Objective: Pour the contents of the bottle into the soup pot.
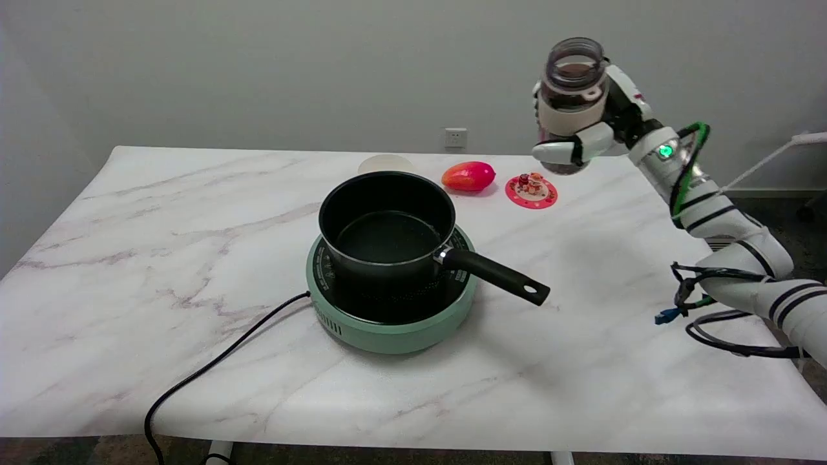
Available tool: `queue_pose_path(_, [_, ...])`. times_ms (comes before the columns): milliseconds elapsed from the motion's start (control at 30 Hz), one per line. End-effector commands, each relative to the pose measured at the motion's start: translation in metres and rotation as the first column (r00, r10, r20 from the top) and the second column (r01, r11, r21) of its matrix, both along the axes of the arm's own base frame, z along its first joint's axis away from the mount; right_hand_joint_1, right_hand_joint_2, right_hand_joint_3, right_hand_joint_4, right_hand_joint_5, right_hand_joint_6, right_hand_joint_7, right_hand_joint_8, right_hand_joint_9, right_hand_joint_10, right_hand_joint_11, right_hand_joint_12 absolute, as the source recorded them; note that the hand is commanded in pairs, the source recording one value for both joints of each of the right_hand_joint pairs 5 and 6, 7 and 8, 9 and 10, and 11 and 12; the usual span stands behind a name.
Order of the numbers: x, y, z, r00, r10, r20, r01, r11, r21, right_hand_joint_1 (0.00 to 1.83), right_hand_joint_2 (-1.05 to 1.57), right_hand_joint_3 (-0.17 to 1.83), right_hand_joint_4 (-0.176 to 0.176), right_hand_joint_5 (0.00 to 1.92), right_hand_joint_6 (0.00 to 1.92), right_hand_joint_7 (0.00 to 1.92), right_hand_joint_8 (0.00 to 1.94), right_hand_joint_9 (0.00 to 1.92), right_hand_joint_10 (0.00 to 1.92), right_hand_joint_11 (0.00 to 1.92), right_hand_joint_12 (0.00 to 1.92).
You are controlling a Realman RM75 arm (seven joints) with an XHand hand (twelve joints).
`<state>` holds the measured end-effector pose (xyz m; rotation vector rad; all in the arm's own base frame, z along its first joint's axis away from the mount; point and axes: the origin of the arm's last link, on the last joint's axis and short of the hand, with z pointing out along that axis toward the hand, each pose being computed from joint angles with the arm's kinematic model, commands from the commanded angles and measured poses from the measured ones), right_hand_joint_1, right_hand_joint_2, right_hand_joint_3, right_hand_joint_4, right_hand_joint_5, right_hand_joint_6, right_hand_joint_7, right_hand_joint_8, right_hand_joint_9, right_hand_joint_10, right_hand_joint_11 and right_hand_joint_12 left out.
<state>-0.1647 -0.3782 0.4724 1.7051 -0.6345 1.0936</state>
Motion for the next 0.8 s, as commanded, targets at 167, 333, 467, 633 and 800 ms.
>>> queue_pose_path(167, [0.060, -0.061, -0.150, 0.818, 0.057, -0.572, 0.030, 0.989, 0.142, 1.53, 1.22, 0.70, 0.000, 1.92, 1.92, 1.92, 1.92, 1.41, 1.41, 1.26, 1.26])
queue_pose_path(333, [0.068, -0.064, -0.161, 0.723, 0.074, -0.687, 0.001, 0.994, 0.108, 1.53, 1.21, 0.72, 0.000, 1.92, 1.92, 1.92, 1.92, 1.39, 1.39, 1.25, 1.25])
queue_pose_path(467, [0.070, -0.065, -0.162, 0.653, 0.084, -0.752, -0.022, 0.996, 0.092, 1.55, 1.16, 0.79, 0.000, 1.92, 1.92, 1.92, 1.92, 1.37, 1.37, 1.24, 1.24])
queue_pose_path(633, [0.075, -0.064, -0.165, 0.583, 0.100, -0.807, -0.055, 0.995, 0.084, 1.57, 1.12, 0.84, 0.000, 1.92, 1.92, 1.92, 1.92, 1.36, 1.36, 1.23, 1.23])
queue_pose_path(800, [0.077, -0.062, -0.168, 0.474, 0.111, -0.873, -0.095, 0.993, 0.075, 1.58, 1.10, 0.87, 0.000, 1.92, 1.92, 1.92, 1.92, 1.36, 1.36, 1.23, 1.23])
